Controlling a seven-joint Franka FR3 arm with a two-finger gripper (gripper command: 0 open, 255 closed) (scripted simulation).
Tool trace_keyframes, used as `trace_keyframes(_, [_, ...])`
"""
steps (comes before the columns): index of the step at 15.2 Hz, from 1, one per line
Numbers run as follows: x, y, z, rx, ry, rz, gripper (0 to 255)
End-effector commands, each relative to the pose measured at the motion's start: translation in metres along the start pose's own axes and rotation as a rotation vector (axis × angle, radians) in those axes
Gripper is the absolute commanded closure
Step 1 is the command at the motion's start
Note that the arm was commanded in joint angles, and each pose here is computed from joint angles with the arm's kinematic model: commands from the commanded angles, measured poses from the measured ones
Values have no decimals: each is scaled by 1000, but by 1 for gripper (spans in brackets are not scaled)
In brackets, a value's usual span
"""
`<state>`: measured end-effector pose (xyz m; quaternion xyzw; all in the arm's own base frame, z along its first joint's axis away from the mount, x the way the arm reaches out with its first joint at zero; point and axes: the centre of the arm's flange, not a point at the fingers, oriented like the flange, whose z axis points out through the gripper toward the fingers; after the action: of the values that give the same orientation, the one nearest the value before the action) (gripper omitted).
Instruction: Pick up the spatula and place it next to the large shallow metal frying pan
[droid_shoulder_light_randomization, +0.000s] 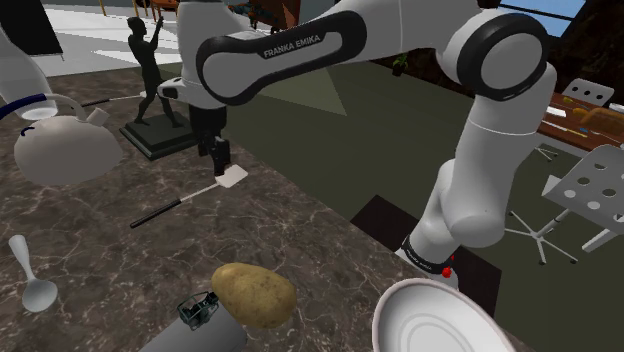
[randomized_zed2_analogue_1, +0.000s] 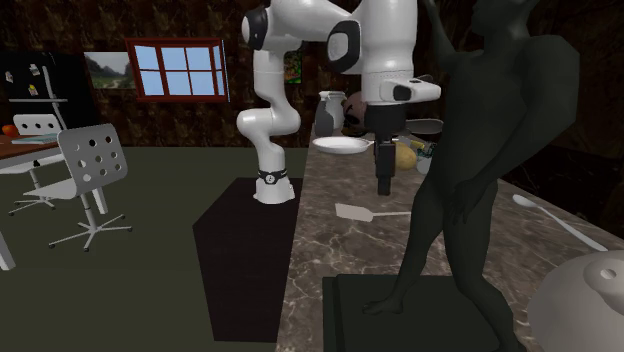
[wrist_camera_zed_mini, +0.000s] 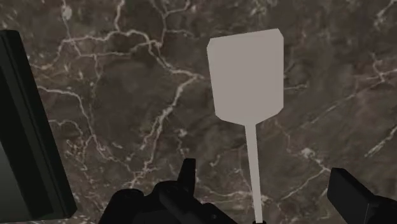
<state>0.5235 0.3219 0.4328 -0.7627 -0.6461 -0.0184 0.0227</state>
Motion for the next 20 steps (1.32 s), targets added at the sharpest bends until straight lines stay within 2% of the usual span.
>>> trace_keyframes(1, [26, -4, 9, 0, 4, -80, 0])
trace_keyframes(3, [50, -12, 17, -1, 8, -157, 0])
trace_keyframes(11, [50, -12, 58, -1, 8, -159, 0])
trace_keyframes(19, [50, -12, 58, -1, 8, -159, 0])
trace_keyframes(20, [50, -12, 58, -1, 8, -159, 255])
